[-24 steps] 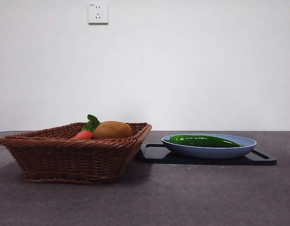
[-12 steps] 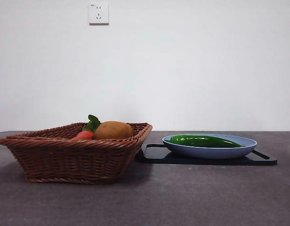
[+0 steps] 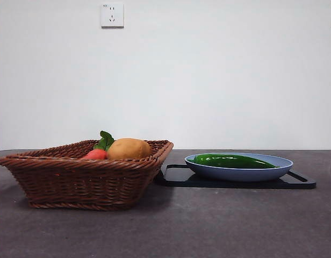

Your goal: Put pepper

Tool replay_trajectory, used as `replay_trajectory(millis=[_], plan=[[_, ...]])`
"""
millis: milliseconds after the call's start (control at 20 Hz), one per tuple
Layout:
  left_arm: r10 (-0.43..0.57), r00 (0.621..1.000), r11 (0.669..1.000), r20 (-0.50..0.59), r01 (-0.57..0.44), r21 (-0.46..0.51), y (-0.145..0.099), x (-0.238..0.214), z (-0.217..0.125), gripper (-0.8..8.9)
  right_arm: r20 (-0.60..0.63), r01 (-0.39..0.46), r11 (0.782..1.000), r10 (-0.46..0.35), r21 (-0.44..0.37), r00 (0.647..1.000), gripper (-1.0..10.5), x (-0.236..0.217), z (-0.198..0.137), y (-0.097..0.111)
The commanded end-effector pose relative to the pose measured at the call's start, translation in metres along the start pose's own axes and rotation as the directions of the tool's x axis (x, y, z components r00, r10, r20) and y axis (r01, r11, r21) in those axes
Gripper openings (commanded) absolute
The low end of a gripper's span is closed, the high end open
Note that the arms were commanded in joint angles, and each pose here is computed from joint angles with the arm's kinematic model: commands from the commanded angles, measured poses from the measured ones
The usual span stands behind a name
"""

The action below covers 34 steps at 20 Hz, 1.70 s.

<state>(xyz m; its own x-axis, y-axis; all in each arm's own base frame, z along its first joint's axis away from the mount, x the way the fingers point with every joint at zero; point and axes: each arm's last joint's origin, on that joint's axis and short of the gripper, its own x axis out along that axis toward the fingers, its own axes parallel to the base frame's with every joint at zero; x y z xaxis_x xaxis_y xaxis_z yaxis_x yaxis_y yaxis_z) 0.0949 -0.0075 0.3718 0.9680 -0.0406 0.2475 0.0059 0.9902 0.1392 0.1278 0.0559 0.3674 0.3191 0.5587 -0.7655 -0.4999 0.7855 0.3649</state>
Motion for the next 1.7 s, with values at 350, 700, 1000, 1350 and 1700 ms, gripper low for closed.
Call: replay_trajectory(millis=[350,700,1000,1350,1700], plan=[[0.066,0.992,0.995,-0.110,-0.073,-0.061,-0.011,-0.030,-0.133,0.08,0.015,-0.003,1.000,0.003,-0.006,1.000,0.1,-0.003,0.003,0.002],[0.051,0.977,0.996,-0.208,-0.065,-0.057,-0.018,-0.044,-0.181,0.08,0.015,-0.003,1.000,0.003,-0.006,1.000,0.1,-0.003,0.003,0.002],[0.036,0.951,0.993,-0.306,-0.069,-0.099,-0.021,-0.051,-0.202,0.08,0.015,-0.003,1.000,0.004,-0.006,1.000,0.1,-0.003,0.003,0.002],[0.025,0.929,0.989,-0.369,-0.076,-0.126,-0.023,-0.053,-0.210,0.08,0.015,-0.003,1.000,0.003,-0.006,1.000,0.1,-0.003,0.003,0.002],[0.025,0.929,0.989,-0.370,-0.077,-0.126,-0.023,-0.053,-0.210,0.08,0.015,-0.003,1.000,0.003,-0.006,1.000,0.1,-0.003,0.003,0.002]])
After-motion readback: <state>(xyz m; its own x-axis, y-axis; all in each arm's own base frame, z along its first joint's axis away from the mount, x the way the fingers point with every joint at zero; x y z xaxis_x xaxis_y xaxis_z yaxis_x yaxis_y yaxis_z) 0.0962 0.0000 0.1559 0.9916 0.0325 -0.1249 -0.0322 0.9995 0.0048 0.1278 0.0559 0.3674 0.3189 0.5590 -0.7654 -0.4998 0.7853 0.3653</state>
